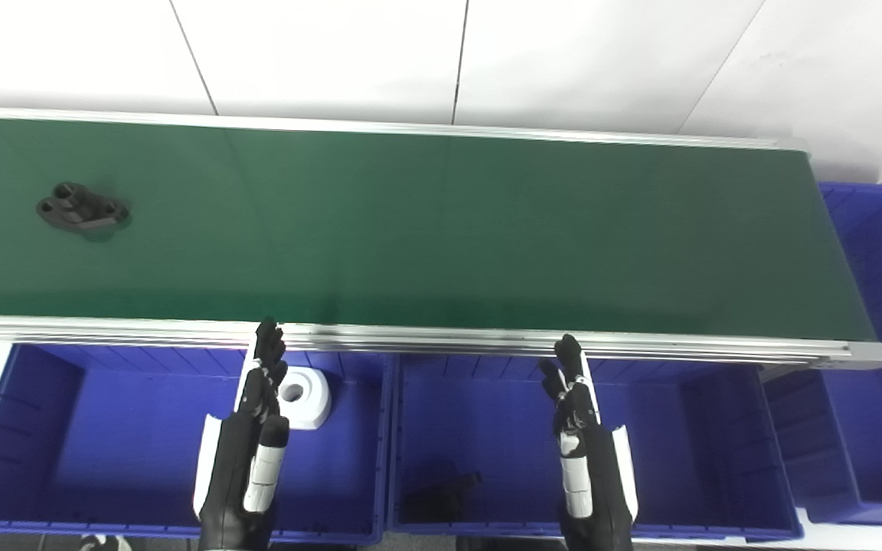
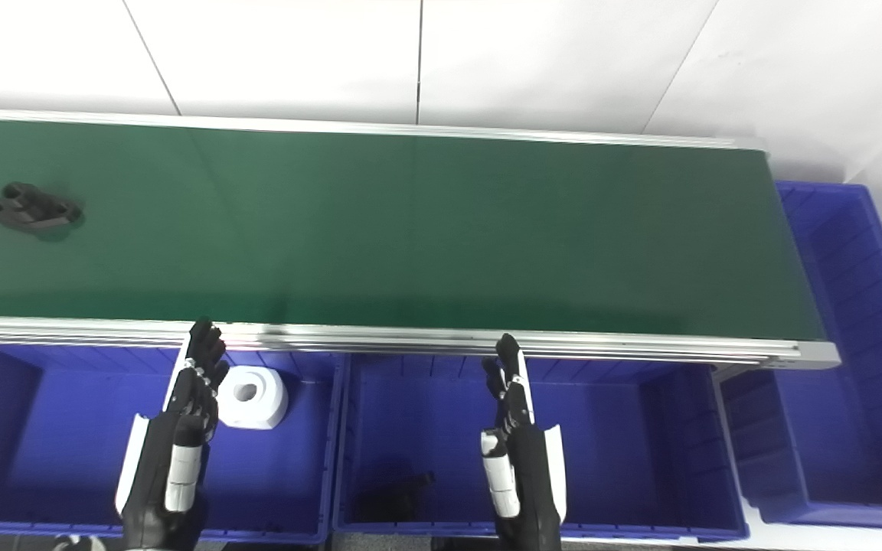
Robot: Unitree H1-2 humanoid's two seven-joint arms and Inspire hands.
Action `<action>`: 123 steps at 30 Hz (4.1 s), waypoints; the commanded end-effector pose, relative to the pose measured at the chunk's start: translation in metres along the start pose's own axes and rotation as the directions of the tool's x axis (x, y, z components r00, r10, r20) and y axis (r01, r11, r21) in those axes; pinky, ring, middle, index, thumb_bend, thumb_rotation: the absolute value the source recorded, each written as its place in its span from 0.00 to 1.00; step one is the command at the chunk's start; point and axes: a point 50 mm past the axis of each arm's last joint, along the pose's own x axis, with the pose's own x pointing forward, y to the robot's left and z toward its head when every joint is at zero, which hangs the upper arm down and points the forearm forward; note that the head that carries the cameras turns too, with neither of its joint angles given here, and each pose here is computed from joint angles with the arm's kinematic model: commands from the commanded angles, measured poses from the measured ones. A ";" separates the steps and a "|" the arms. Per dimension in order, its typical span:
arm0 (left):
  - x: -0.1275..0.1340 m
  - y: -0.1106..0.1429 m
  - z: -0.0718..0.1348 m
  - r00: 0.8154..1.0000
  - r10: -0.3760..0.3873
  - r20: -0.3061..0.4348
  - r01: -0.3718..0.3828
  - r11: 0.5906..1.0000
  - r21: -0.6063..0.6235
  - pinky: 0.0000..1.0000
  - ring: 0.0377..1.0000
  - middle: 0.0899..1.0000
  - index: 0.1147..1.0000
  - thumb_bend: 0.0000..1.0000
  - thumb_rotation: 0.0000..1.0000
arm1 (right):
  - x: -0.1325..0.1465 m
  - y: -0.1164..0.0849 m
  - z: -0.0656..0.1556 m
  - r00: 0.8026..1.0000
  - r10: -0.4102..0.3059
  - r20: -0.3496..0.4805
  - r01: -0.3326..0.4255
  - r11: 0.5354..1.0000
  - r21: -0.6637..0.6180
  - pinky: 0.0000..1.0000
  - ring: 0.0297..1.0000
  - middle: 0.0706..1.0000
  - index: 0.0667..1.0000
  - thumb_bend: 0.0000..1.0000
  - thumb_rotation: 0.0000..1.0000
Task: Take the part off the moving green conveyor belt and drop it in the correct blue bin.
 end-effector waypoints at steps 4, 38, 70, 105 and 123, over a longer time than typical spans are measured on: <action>0.000 0.000 0.005 0.999 -0.011 0.044 0.011 1.000 -0.002 1.00 1.00 1.00 1.00 0.72 0.96 | 0.000 0.002 0.007 0.999 0.013 0.051 -0.013 1.000 0.009 0.97 0.95 0.99 1.00 0.75 0.97; -0.001 -0.017 -0.017 0.999 -0.023 0.043 0.020 0.998 0.058 1.00 0.98 1.00 1.00 0.76 1.00 | 0.001 -0.018 -0.014 0.999 0.036 0.029 -0.036 0.999 -0.003 0.96 0.97 1.00 1.00 0.69 1.00; 0.006 -0.036 -0.031 0.997 -0.041 0.068 0.035 0.995 0.096 0.81 0.89 0.93 1.00 0.57 1.00 | 0.004 -0.041 -0.028 0.999 0.052 -0.013 -0.052 0.999 0.002 1.00 1.00 1.00 1.00 0.72 0.99; 0.004 -0.026 -0.028 0.998 -0.060 0.034 0.056 0.993 0.105 0.94 0.96 0.98 1.00 0.72 1.00 | 0.135 -0.017 0.118 0.874 0.229 0.430 0.009 0.875 -0.483 0.83 0.92 0.95 0.98 0.88 0.67; 0.003 -0.033 -0.031 0.995 -0.097 0.034 0.095 0.995 0.043 1.00 0.97 1.00 1.00 0.64 0.99 | 0.268 0.046 0.147 0.886 0.346 0.308 0.033 0.617 -0.787 0.67 0.80 0.87 0.93 0.95 0.62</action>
